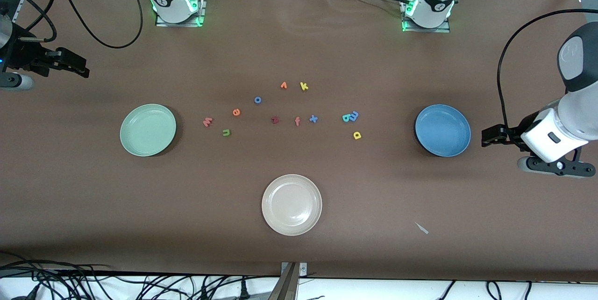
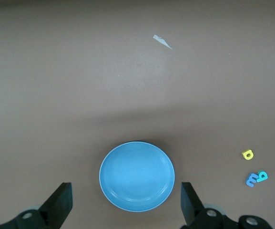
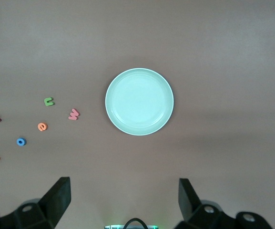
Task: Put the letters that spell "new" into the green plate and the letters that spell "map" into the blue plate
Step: 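Move both grippers down to the yellow letter and the pink W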
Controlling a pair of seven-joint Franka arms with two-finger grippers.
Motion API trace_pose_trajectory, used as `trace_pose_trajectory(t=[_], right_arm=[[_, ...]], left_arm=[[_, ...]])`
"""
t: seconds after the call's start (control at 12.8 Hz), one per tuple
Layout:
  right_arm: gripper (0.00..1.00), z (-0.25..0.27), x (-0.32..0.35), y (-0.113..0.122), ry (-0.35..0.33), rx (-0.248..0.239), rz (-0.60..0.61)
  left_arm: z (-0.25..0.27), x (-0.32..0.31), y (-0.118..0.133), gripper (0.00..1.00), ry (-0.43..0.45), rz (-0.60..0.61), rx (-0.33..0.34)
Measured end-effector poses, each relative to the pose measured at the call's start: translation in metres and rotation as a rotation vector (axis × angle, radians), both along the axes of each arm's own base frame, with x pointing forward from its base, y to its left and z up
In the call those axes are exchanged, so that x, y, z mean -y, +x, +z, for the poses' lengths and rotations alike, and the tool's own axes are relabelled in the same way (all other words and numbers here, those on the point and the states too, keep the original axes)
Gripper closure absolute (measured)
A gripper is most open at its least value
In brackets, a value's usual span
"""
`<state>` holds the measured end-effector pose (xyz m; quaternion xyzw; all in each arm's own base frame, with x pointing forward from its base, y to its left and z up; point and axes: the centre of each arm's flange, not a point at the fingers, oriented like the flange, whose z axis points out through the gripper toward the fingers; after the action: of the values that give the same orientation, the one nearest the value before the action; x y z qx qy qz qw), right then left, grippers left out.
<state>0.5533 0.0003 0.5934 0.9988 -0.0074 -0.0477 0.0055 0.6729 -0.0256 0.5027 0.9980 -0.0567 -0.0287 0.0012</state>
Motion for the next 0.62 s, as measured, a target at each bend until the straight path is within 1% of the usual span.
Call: trace_pose_trajectory(t=[0.16, 0.31, 0.47, 0.55, 0.62], right_arm=[[0.00, 0.000, 0.000, 0.000, 0.000, 0.001, 0.000], [0.00, -0.002, -0.002, 0.001, 0.000, -0.002, 0.004], [0.00, -0.009, -0.010, 0.004, -0.001, -0.015, 0.019], [0.00, -0.017, -0.017, 0.008, -0.002, -0.029, 0.031], [0.00, -0.026, -0.026, 0.011, -0.003, -0.043, 0.046]], left_arm=[[-0.013, 0.021, -0.003, 0.00, 0.002, -0.022, -0.027], [-0.028, 0.049, -0.007, 0.00, 0.010, -0.007, -0.057], [-0.045, 0.083, -0.013, 0.00, 0.022, 0.020, -0.088], [-0.055, 0.102, -0.017, 0.00, 0.014, 0.049, -0.109], [-0.066, 0.120, -0.021, 0.00, -0.019, 0.096, -0.140]])
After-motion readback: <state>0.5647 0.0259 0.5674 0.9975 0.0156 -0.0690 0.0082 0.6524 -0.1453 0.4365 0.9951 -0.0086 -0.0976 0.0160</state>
